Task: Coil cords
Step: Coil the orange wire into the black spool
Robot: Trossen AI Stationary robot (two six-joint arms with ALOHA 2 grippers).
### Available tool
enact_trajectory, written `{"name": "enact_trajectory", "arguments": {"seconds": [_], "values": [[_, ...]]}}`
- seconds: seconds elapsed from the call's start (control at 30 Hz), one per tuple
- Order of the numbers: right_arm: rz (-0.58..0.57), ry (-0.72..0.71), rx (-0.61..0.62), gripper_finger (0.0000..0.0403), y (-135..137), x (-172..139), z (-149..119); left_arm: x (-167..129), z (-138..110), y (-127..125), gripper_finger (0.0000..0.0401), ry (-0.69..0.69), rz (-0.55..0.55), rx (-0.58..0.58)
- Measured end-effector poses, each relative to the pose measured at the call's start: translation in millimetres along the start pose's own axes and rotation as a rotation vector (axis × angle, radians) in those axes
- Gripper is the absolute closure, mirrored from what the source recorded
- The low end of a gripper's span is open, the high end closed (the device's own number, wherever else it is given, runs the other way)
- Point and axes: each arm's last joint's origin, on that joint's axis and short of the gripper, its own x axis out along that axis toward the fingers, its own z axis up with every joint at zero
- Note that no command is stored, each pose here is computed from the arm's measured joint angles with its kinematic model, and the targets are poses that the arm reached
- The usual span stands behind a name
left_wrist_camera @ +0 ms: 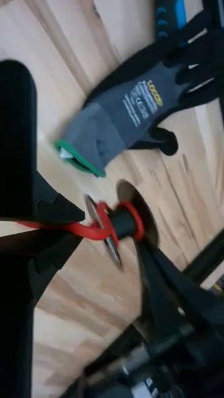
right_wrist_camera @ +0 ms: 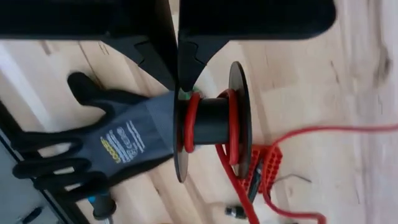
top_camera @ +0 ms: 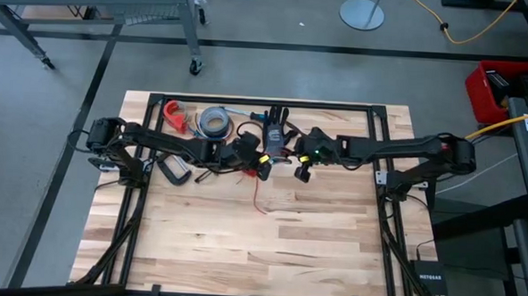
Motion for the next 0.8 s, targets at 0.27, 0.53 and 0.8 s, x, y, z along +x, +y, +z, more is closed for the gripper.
{"name": "enact_trajectory", "arguments": {"seconds": [0.27, 0.53, 0.8], "values": [[0.130, -0.107, 0.069, 0.0402, 7.6, 19.7, 9.8, -1.0, 6.8, -5.8, 0.0401, -0.048, -0.047, -0.024], [0.123, -0.260, 0.177, 0.0402, 7.6, 21.9, 23.7, -2.9, 5.2, -14.7, 0.0401, -0.082, -0.091, -0.035], [0.153, -0.406, 0.274, 0.0402, 5.2, 16.8, 38.3, -7.4, -3.7, -24.2, 0.0401, -0.070, -0.120, 0.023]]}}
